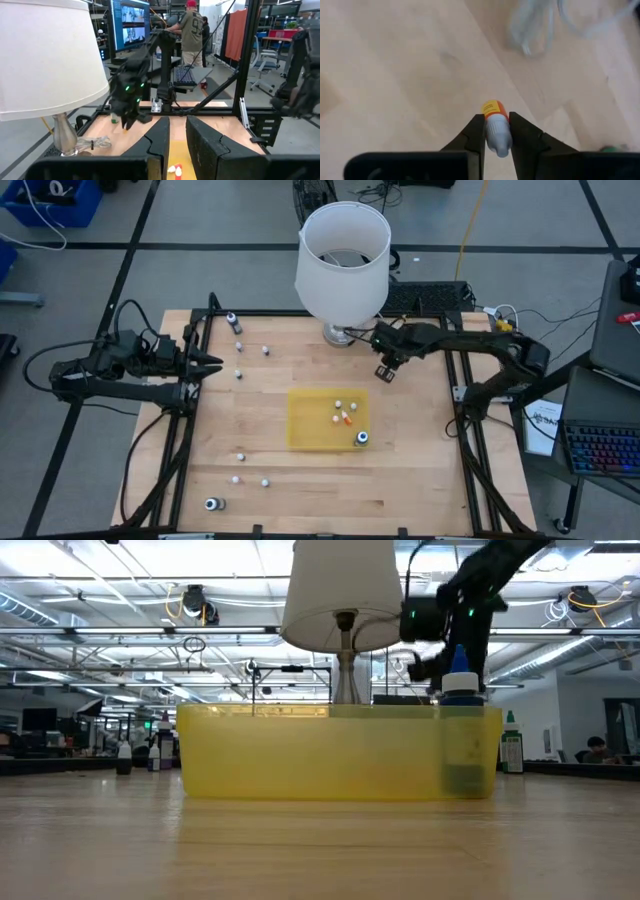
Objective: Pick & Place food coloring
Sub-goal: Put the yellow food coloring bottle into the yellow bin
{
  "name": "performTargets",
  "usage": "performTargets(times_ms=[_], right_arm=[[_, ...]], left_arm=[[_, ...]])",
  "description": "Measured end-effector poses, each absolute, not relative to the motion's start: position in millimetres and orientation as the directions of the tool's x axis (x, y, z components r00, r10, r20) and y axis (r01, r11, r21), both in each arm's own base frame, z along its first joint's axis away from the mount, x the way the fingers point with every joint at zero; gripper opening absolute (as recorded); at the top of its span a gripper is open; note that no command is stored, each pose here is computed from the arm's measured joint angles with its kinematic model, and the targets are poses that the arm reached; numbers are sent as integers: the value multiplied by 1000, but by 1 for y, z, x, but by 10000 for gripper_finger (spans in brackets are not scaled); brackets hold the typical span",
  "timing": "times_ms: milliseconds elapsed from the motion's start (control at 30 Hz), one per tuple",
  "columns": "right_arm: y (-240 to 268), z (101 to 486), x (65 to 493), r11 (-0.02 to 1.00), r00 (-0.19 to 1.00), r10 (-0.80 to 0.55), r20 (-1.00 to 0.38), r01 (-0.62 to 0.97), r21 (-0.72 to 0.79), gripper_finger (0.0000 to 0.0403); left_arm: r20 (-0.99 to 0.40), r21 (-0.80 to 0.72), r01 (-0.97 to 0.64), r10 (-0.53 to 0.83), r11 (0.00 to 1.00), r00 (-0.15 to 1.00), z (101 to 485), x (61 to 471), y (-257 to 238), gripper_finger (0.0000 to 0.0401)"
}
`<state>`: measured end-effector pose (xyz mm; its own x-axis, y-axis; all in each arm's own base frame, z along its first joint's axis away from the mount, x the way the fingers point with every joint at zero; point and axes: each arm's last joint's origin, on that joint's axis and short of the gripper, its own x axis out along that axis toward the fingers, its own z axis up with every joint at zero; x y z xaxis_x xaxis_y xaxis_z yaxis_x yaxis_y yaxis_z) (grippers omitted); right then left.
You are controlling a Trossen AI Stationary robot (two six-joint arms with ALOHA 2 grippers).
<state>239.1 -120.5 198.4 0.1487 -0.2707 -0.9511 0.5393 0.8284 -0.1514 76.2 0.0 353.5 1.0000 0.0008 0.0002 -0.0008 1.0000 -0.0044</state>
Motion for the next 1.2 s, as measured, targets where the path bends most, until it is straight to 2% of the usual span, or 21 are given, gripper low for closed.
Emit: performTargets(times_ms=[267,433,600,733,867,1067,1200], right_arm=[[-55,263,248,906,451,-271,-850,417,-68,49],[-18,309,270,947,559,-204,-804,322,-17,49],[11,321,305,967,434,-156,-887,249,-48,49],[18,295,328,980,241,-138,-961,176,-97,49],[13,262,345,983,125,-146,-981,134,-129,49],[-1,236,358,983,52,-153,-987,107,-147,49],[-9,232,364,983,87,-155,-984,111,-145,49]], left_arm=[[-1,-4,-1,1,1000,1000,353,76,0,67],[0,-4,-1,1,1000,1000,354,76,0,67],[-1,-4,-1,1,1000,1000,353,76,0,67],[0,-4,-1,1,1000,1000,354,76,0,67],[0,-4,-1,1,1000,1000,354,76,0,67],[0,-4,-1,1,1000,1000,354,76,0,67],[0,-4,-1,1,1000,1000,353,76,0,67]])
